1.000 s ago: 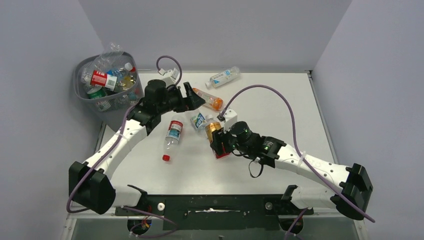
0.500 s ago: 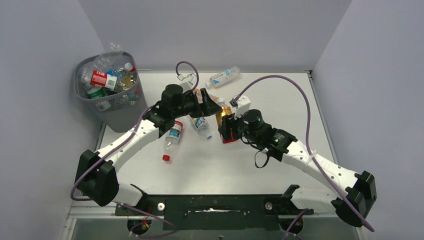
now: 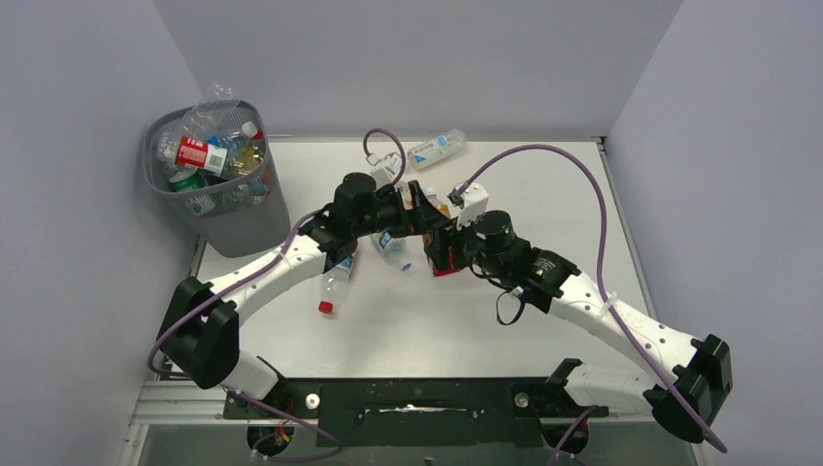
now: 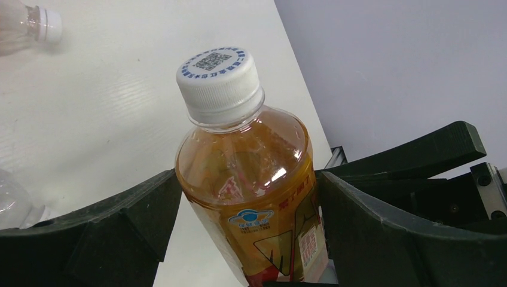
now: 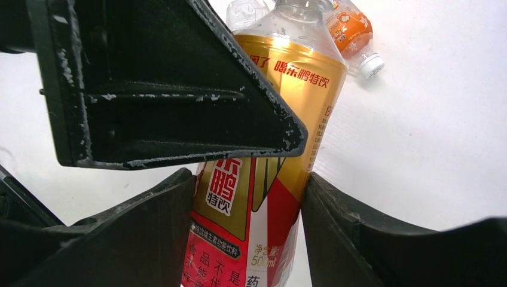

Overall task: Put the plastic bottles in the bin
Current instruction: Pick up the plastic bottle at the center of the board.

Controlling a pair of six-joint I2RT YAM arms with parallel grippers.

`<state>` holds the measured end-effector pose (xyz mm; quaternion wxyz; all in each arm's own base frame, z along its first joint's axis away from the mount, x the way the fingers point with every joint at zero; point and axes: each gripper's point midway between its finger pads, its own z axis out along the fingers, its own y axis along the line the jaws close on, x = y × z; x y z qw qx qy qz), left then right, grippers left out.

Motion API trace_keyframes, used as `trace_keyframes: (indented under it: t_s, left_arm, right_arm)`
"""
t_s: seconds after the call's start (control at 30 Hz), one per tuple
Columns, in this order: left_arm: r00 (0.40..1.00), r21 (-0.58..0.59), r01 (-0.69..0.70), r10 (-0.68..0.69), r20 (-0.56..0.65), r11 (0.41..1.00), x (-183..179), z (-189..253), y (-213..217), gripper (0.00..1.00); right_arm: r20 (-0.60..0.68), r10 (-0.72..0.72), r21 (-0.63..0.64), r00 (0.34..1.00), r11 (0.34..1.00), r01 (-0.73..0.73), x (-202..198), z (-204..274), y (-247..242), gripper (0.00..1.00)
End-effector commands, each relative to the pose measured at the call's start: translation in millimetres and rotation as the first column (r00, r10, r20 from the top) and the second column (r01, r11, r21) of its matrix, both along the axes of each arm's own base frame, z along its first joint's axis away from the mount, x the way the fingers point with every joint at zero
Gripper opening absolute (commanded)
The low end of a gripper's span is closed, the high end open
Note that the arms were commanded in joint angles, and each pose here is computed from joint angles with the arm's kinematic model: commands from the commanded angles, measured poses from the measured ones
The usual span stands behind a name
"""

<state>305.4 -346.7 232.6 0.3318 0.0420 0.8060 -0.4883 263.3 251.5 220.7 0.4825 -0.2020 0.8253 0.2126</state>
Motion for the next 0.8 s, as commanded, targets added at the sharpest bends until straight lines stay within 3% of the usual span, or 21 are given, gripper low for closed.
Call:
trace_keyframes:
  t_s: [0.0, 0.1, 0.33, 0.43, 0.6, 0.77]
  left_arm:
    - [0.998, -0.056, 0.008, -0.004, 0.068, 0.998, 4.5, 19.8, -11.1, 0.84]
    - [0.998, -0.046, 0.006, -0.003, 0.069, 0.999, 5.5, 18.2, -13.1, 0.8]
    - [0.998, -0.031, 0.025, -0.023, 0.066, 0.999, 7.0, 16.6, -17.1, 0.47]
    - [0.997, -0.019, 0.036, -0.035, 0.067, 0.999, 8.5, 16.4, -19.3, 0.29]
    - [0.996, 0.008, 0.027, -0.028, 0.082, 1.0, 15.1, 19.0, -16.8, 0.27]
    - [0.993, 0.023, -0.018, 0.015, 0.113, 1.0, 37.2, 31.1, 1.5, 0.27]
  right_arm:
    - [0.123, -0.009, 0.105, 0.992, 0.995, -0.004, 7.8, 53.9, 2.6, 0.46]
    - [0.115, -0.014, 0.099, 0.993, 0.995, 0.002, 8.1, 49.2, 1.3, 0.47]
    - [0.109, -0.026, 0.1, 0.994, 0.995, 0.015, 7.6, 44.8, -3.2, 0.5]
    - [0.109, -0.031, 0.102, 0.994, 0.995, 0.02, 7.6, 44.4, -5.2, 0.57]
    - [0.101, -0.035, 0.104, 0.994, 0.994, 0.024, 5.4, 43.9, -8.0, 0.83]
    - [0.094, -0.041, 0.11, 0.995, 0.993, 0.03, 1.2, 45.5, -12.2, 0.97]
